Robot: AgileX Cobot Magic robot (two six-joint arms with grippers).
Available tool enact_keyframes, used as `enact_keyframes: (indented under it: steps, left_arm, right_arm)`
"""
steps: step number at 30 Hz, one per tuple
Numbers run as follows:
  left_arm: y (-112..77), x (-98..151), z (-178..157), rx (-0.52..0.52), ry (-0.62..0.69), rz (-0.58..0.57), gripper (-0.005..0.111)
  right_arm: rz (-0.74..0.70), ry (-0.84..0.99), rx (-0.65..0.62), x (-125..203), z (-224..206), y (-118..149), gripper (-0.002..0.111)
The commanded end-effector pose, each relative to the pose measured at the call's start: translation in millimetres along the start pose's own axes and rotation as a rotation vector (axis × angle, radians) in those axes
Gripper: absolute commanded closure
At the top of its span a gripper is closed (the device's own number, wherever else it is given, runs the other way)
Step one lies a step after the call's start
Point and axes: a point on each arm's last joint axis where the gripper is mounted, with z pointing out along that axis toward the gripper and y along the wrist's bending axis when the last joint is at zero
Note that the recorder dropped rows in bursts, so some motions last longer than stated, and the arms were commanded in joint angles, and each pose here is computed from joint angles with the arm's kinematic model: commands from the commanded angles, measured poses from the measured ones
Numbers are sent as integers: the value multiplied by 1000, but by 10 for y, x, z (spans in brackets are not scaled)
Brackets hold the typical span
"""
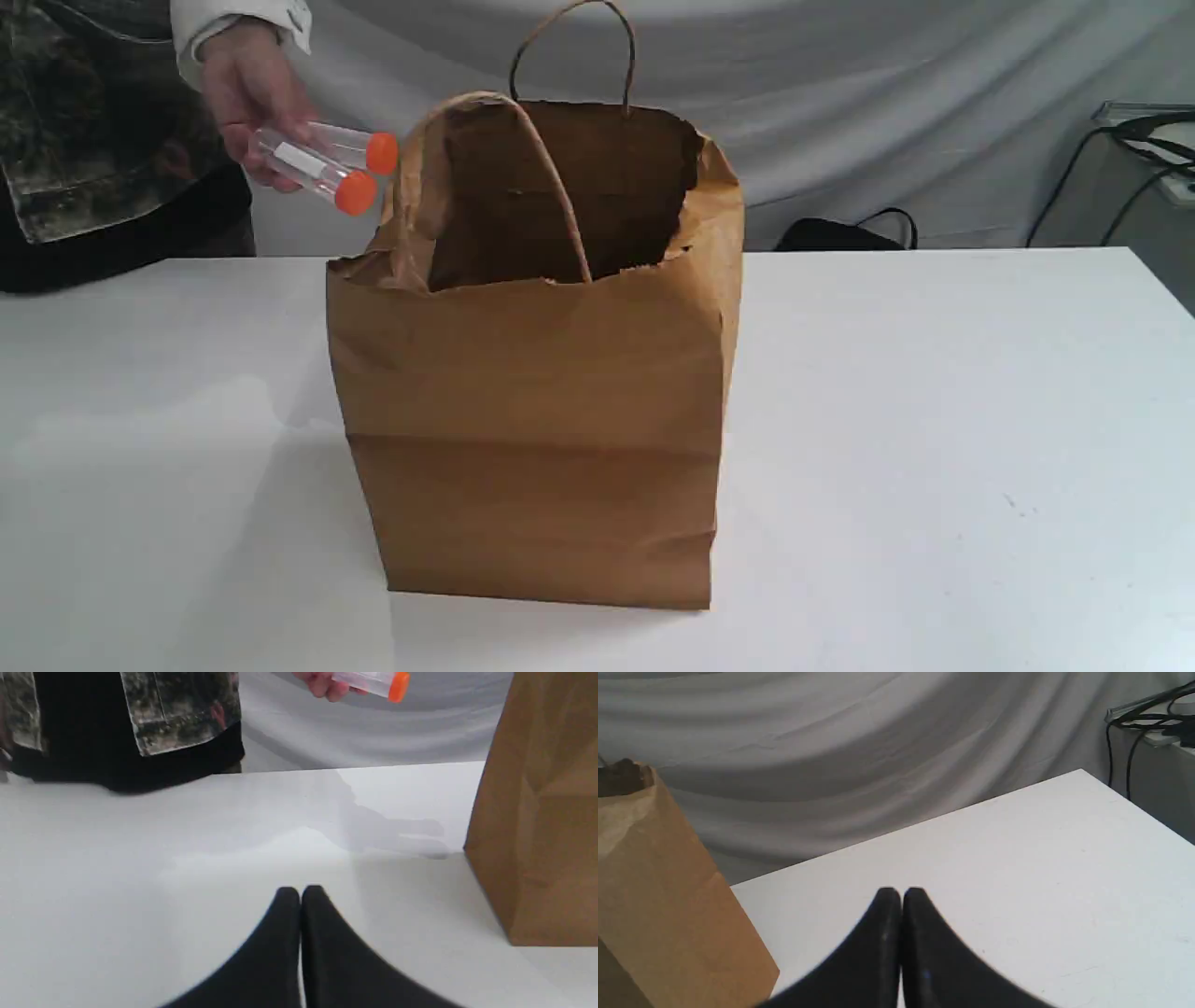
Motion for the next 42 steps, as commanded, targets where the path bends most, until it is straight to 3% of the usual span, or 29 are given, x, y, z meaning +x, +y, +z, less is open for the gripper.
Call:
enact_keyframes:
  steps: [1, 3, 5, 10, 13, 19, 21, 22, 23, 25, 26, 28, 30, 34, 37, 42]
  left_arm:
    - [-17, -151, -14, 33, -179, -144, 107]
    - [-9, -232, -32, 63, -267, -380, 107]
    - [9, -286, -49, 69, -330, -463, 107]
    - [45, -420, -109, 60, -499, -436, 107]
    - [43, -422, -110, 62, -501, -431, 107]
    - [39, -407, -102, 84, -480, -521, 107]
    - [58, -473, -141, 112, -566, -609, 107]
    - [66, -513, -168, 117, -620, -598, 107]
    - [71, -608, -246, 134, -754, -548, 107]
    - [15, -751, -413, 206, -981, -414, 107]
    - [-62, -826, -559, 283, -1148, -293, 107]
    - [-179, -934, -749, 363, -1330, -96, 107]
    - [-194, -1160, -861, 342, -1431, 9, 107]
    - [-112, -1699, -816, 285, -1430, -19, 107]
    - [-178, -2114, -567, 320, -1339, 94, 107]
    - [-297, -2562, 265, 412, -1087, 220, 107]
  right_arm:
    - [8, 2, 7, 12, -2, -7, 108]
    - [9, -2, 6, 9, -2, -6, 108]
    - [9, -4, 5, 7, -2, -5, 108]
    - [9, -3, 6, 8, -2, -6, 108]
    - [9, -3, 6, 8, -2, -6, 108]
    - [15, -2, 5, 8, -2, -5, 108]
    - [26, -2, 3, 9, -2, -3, 108]
    - [29, -2, 2, 9, -2, -3, 108]
    - [29, -2, 2, 9, -2, -3, 108]
    - [29, -2, 2, 9, -2, -3, 108]
    - [29, -2, 2, 9, -2, -3, 108]
    - [29, -7, 1, 4, -2, -2, 108]
    - [29, -16, -1, -4, -2, 0, 108]
    - [33, -21, -7, -9, -2, 4, 108]
    - [32, -18, -21, -8, -2, 12, 108]
    - [31, -14, -31, -6, -2, 17, 108]
